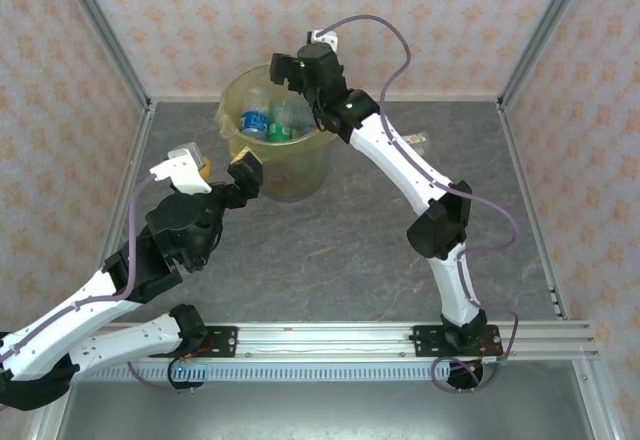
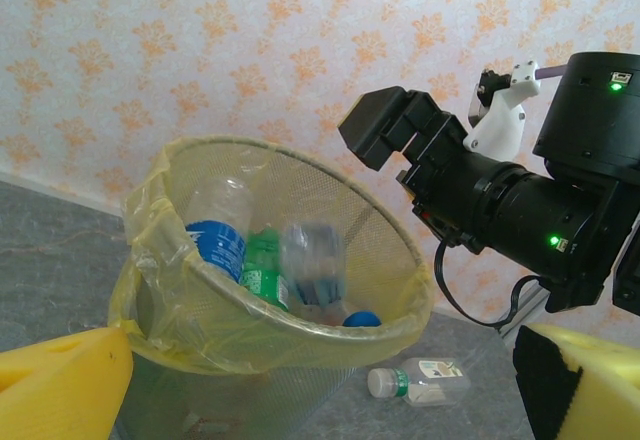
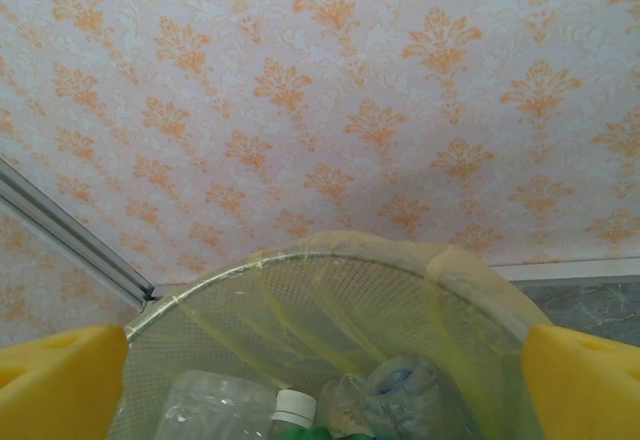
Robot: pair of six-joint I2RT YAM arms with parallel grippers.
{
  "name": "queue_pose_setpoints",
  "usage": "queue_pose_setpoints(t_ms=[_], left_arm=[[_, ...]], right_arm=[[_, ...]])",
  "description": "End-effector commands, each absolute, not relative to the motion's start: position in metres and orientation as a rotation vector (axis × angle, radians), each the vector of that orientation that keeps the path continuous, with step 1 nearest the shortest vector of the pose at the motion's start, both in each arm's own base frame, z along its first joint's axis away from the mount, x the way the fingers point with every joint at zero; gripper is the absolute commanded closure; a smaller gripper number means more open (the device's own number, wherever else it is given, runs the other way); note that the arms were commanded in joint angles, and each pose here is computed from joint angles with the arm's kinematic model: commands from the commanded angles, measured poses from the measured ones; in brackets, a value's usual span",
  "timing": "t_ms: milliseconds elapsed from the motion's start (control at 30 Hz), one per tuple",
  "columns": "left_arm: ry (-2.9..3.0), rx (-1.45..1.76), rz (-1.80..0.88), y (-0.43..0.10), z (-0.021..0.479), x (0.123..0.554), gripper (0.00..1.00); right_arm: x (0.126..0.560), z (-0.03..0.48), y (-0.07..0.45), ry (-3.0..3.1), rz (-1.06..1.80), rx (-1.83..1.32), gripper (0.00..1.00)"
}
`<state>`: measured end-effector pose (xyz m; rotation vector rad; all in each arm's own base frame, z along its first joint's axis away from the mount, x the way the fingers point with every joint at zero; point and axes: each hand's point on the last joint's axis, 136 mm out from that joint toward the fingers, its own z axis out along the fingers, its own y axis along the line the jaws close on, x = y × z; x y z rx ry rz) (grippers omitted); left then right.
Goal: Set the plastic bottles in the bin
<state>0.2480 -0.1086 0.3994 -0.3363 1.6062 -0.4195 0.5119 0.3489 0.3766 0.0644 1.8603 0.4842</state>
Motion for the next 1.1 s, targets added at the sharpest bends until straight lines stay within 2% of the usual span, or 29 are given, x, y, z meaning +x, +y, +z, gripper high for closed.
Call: queue_pose_setpoints(t_ms=[0, 300, 533, 1067], left_arm=[[1.610, -0.322, -0.406, -0.108, 0.401, 0.248, 0.01], [1.635, -0.279, -0.420, -0.120, 0.398, 0.252, 0.01], [1.698, -0.160, -0.457, -0.151, 0.389, 0.259, 0.01], [1.822, 0.047, -0.522, -0.214, 0.364, 0.275, 0.01]], right_arm=[[0.493, 0.421, 0.328, 1.789, 0.476, 0.089, 0.00], [0.483, 0.419, 0.309, 1.789, 0.424, 0.117, 0.00], [0.478, 0.407, 0.286, 1.805, 0.334, 0.165, 0.00], [0.468, 0.371, 0.174, 1.810, 0.303, 0.390, 0.00]])
